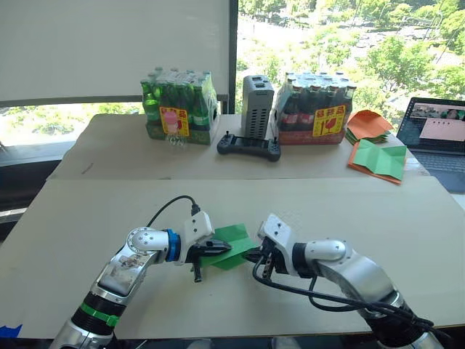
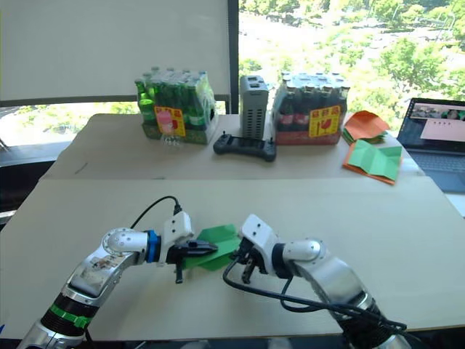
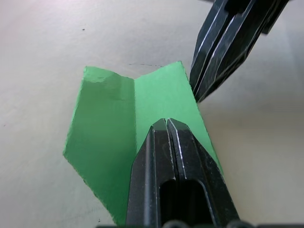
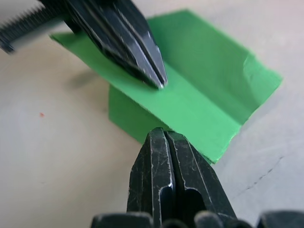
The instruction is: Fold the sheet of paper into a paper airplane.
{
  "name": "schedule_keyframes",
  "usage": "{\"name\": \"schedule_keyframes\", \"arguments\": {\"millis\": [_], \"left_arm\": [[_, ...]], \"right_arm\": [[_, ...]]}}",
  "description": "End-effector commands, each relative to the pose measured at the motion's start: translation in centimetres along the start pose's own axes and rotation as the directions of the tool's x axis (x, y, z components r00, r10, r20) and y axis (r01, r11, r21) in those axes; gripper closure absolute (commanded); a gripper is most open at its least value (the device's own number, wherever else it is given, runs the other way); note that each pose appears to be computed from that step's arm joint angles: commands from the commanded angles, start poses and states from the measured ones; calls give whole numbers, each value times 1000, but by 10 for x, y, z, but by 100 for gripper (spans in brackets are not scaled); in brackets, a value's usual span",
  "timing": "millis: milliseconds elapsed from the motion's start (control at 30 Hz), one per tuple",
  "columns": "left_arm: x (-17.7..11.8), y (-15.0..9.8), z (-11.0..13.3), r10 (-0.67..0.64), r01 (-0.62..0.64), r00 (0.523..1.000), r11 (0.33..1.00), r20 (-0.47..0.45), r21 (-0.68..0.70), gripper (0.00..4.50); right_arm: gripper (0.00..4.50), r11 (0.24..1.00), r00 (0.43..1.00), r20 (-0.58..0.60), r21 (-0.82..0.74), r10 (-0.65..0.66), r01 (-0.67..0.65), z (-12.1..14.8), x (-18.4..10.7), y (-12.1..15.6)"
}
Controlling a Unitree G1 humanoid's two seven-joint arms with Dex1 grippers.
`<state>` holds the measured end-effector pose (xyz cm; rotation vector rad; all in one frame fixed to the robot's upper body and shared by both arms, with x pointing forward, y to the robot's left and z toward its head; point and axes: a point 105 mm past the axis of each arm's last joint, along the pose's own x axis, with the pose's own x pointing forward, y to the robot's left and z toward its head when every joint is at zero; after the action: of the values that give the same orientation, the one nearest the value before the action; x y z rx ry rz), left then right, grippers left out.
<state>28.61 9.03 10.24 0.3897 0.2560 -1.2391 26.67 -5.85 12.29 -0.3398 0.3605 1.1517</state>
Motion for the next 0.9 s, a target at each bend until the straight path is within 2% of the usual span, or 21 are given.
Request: {"name": "schedule_keyframes", "arguments": {"millis": [33,233,333,600,900], "left_arm": [[3,-4,2,-14,14,1000,1000,8,10,447],[5,-3,2,-16,16,1000,1000,8,13,447],[4,-4,3,-17,17,1000,1000,9,16,447],[2,-4,5,-11,11,1000,1000,12,21,447],[-13,3,21,44,-41,996,998,74,-38,447]], "right_arm": [[450,996,994,68,-13,90,-90,21,-11,14],[450,998,992,110,-18,67,-65,33,4,17],[450,1000,999,45,-25,6,-5,17,16,10],[450,997,992,-99,-38,-75,72,-25,21,-7],[450,998,995,-79,-35,-62,60,-24,29,-6]]}}
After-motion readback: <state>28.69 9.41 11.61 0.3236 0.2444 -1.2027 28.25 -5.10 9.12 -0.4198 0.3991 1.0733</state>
